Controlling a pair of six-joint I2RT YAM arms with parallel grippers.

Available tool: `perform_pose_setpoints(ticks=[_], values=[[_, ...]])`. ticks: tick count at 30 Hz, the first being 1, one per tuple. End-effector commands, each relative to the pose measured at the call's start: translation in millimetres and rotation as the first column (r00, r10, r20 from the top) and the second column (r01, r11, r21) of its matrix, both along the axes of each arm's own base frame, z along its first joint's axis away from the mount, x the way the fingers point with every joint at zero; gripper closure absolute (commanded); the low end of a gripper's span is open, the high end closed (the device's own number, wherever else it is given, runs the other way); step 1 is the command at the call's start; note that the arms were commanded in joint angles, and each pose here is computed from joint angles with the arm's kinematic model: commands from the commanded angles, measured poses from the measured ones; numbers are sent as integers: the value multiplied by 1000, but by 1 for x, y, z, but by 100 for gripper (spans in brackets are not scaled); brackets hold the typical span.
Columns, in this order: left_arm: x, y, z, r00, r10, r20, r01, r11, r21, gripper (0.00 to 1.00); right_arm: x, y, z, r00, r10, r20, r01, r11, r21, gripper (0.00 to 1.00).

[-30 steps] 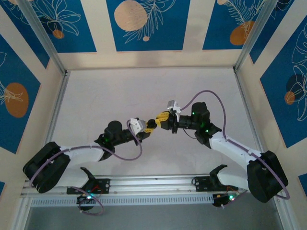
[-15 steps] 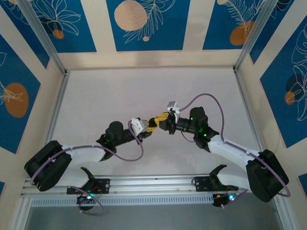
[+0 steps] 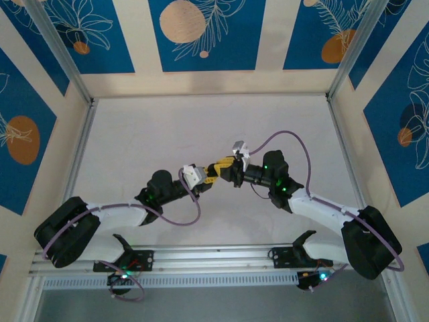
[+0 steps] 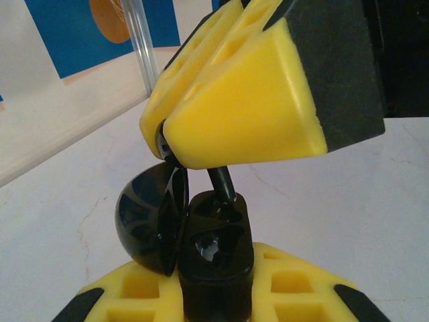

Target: Insert the wireless bluetooth earbuds into the charging case

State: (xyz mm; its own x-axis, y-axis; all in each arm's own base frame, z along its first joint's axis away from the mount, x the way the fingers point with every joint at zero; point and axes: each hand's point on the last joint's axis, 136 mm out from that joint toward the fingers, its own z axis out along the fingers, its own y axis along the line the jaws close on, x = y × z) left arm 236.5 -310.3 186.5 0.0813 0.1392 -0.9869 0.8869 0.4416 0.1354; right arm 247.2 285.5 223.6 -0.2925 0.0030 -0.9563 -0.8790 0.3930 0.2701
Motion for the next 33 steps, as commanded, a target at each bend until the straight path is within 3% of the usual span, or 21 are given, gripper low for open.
perform_pose_setpoints(ticks=[1, 33], values=[[-1, -6, 32, 997, -8, 74, 14, 997, -78, 82, 2, 1, -3, 1000, -18, -1, 18, 1000, 0, 82], [-1, 2, 68, 993, 34, 114, -7, 972, -234, 82, 6, 2, -28, 997, -81, -15, 79, 995, -62, 81]])
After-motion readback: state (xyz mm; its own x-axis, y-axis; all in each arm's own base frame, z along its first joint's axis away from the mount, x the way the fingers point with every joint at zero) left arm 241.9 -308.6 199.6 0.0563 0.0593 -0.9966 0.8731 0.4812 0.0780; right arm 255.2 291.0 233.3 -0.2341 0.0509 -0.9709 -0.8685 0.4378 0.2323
